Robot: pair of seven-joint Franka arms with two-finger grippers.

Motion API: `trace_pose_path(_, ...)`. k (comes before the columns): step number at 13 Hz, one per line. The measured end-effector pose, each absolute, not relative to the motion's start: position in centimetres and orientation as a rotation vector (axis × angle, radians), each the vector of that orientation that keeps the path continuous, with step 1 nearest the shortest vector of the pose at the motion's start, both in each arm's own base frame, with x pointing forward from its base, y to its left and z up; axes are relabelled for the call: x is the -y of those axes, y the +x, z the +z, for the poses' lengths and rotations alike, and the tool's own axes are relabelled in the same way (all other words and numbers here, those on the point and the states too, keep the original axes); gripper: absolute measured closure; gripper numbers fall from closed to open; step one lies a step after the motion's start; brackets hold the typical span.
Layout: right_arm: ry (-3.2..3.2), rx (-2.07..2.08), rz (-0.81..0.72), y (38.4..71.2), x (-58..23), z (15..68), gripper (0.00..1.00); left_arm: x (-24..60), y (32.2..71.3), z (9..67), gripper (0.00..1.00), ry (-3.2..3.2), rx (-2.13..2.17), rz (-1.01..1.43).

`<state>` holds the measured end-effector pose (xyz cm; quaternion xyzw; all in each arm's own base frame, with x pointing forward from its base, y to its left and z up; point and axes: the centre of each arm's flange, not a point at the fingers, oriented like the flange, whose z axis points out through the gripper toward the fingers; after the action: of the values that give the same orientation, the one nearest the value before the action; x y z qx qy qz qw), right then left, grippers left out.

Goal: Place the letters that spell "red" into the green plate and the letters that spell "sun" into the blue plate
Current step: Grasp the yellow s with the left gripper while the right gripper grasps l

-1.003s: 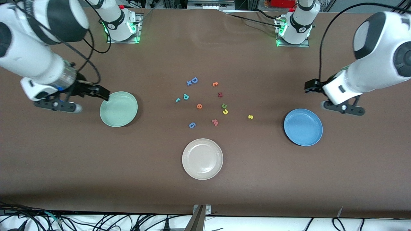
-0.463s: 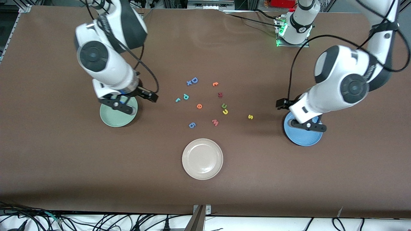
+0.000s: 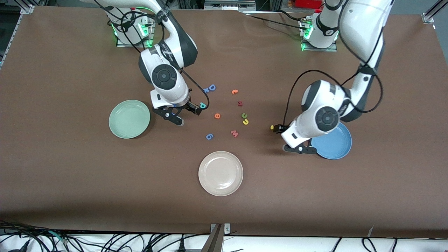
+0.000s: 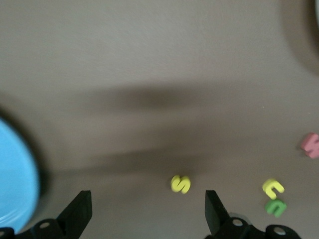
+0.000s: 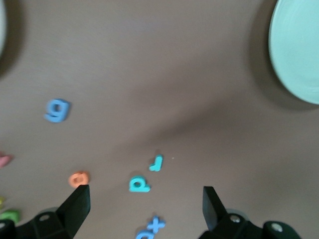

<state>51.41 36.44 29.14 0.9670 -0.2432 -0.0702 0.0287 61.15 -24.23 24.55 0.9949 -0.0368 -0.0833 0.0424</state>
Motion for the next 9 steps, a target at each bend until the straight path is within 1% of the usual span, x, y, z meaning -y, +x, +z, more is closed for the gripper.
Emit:
trace_pose_path(2,2.979,0.778,-0.206,50.1,-35.7,26.2,0.00,25.2,59.6,22.0,0.00,3.044,0.099,-0.189)
trace_pose_path(5,2.968,0.904,-0.171,48.4,-36.2,23.3,0.00,25.0,57.1,18.6,0.00,3.042,0.094,-0.131)
trace_pose_path(9,2.928,0.986,-0.186,46.9,-37.3,20.3,0.01,26.4,55.3,17.3,0.00,3.043,0.115,-0.121)
